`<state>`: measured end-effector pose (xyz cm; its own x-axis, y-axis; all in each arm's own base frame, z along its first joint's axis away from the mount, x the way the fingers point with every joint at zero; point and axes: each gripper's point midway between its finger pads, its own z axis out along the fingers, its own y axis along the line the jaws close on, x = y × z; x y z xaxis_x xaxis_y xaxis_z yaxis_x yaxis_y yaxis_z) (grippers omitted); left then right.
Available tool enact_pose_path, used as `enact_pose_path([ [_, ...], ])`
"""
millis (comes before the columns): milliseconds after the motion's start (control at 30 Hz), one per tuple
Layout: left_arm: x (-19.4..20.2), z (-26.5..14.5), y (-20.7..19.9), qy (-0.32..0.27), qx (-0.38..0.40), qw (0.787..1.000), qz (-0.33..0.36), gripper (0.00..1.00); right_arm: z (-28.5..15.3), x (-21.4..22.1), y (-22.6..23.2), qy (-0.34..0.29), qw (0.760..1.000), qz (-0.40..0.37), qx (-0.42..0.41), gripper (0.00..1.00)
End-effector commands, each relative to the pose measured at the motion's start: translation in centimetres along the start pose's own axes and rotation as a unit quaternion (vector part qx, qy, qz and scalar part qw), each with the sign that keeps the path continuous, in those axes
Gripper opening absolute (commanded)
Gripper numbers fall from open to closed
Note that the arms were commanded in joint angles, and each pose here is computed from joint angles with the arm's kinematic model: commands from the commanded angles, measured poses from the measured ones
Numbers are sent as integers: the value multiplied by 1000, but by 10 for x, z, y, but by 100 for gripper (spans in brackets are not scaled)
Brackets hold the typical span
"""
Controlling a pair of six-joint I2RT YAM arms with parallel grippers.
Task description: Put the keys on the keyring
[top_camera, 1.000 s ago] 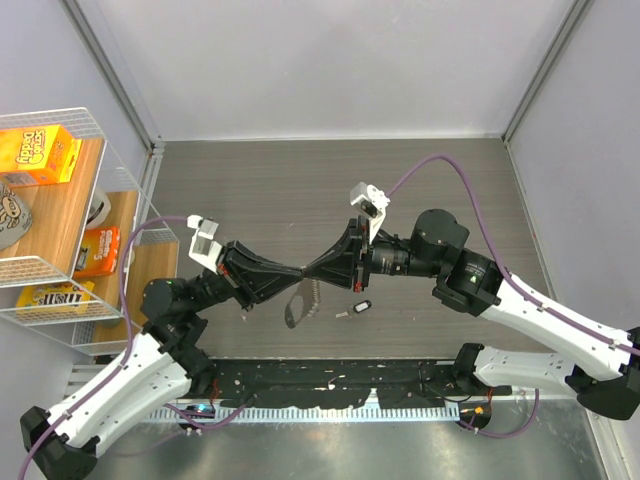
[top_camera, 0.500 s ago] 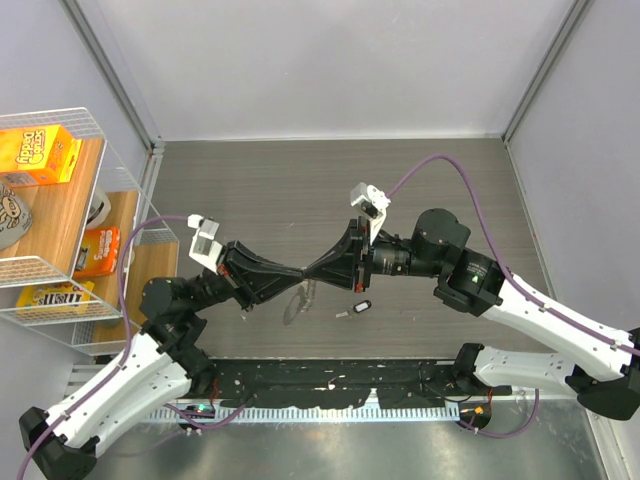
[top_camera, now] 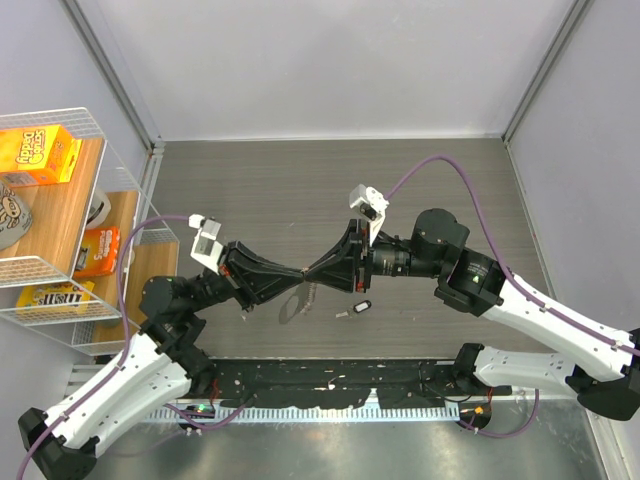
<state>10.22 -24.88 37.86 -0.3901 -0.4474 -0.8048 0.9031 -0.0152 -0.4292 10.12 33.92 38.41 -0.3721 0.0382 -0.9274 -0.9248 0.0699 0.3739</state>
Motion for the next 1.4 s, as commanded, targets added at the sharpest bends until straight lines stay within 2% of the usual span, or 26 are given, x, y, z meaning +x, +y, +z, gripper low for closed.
enact_pose_path([
  [0, -22, 4, -15, -25, 17, 999, 33, 0, -7, -23, 19, -25, 999, -26, -25, 23],
  [167, -21, 4, -14, -23, 14, 999, 33, 0, -8, -25, 18, -28, 999, -30, -21, 29],
  [433, -22, 4, -15, -21, 16, 999, 35, 0, -10, -27, 18, -28, 999, -38, -16, 31],
  [900, -17, 3, -19, 0, 20, 999, 36, 0, -18, -35, 19, -6, 998, -65, 2, 42],
  [1367, -10, 2, -24, 32, 34, 998, 42, 0, -19, -25, 16, 67, 994, -87, 7, 41],
])
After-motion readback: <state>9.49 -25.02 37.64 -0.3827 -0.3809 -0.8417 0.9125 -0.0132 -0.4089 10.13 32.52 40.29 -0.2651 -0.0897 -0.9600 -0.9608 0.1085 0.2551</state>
